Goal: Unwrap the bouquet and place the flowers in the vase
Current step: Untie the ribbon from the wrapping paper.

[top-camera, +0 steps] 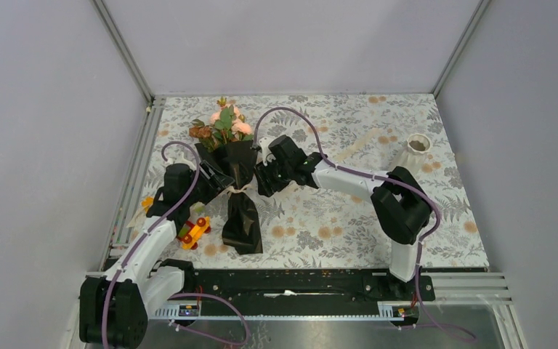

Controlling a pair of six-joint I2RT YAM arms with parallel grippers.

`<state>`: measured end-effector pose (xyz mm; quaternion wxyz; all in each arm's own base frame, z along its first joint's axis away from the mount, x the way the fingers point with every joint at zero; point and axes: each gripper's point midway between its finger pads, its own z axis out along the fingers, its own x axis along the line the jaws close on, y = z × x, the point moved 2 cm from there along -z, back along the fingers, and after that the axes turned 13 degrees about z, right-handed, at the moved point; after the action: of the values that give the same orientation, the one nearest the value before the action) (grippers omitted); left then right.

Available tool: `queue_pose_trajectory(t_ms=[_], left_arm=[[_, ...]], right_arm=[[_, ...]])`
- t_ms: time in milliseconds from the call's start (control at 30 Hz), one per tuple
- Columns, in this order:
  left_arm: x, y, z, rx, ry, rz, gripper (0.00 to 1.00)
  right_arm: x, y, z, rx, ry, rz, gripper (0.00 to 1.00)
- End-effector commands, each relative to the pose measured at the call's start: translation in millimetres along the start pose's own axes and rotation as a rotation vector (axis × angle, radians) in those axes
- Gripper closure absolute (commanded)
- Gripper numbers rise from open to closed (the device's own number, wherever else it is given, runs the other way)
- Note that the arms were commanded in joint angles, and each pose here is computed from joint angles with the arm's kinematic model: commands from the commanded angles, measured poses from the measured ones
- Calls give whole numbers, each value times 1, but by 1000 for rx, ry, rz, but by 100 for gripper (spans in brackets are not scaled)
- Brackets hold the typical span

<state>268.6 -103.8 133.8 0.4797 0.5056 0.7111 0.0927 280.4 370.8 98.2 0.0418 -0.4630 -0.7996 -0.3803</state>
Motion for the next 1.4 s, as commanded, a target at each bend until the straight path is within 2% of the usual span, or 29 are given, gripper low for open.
queue_pose_trajectory(t_ms=[0, 267, 467, 633, 800, 1000, 1233, 1367], left_arm=[[-2, 6, 5, -41, -21, 19, 42], [1, 2, 10, -30, -23, 17, 51], [3, -1, 12, -17, -22, 22, 60], [5, -4, 17, -6, -20, 25, 71], [7, -2, 16, -15, -6, 56, 80], [11, -3, 12, -17, 12, 80, 98], [11, 0, 4, -47, 22, 84, 100], [19, -10, 5, -25, 43, 73, 100]], right_arm=[[7, 16, 6, -12, -13, -68, 43], [12, 11, 23, 32, -11, -115, 40], [6, 19, 31, 19, -64, -132, 44], [0, 23, 36, 13, -105, -136, 56], [-2, 18, 36, 29, -110, -141, 79], [-6, 23, 32, 8, -142, -137, 100], [-14, 26, 13, -33, -212, -142, 100], [-22, 16, 16, -13, -235, -138, 100]])
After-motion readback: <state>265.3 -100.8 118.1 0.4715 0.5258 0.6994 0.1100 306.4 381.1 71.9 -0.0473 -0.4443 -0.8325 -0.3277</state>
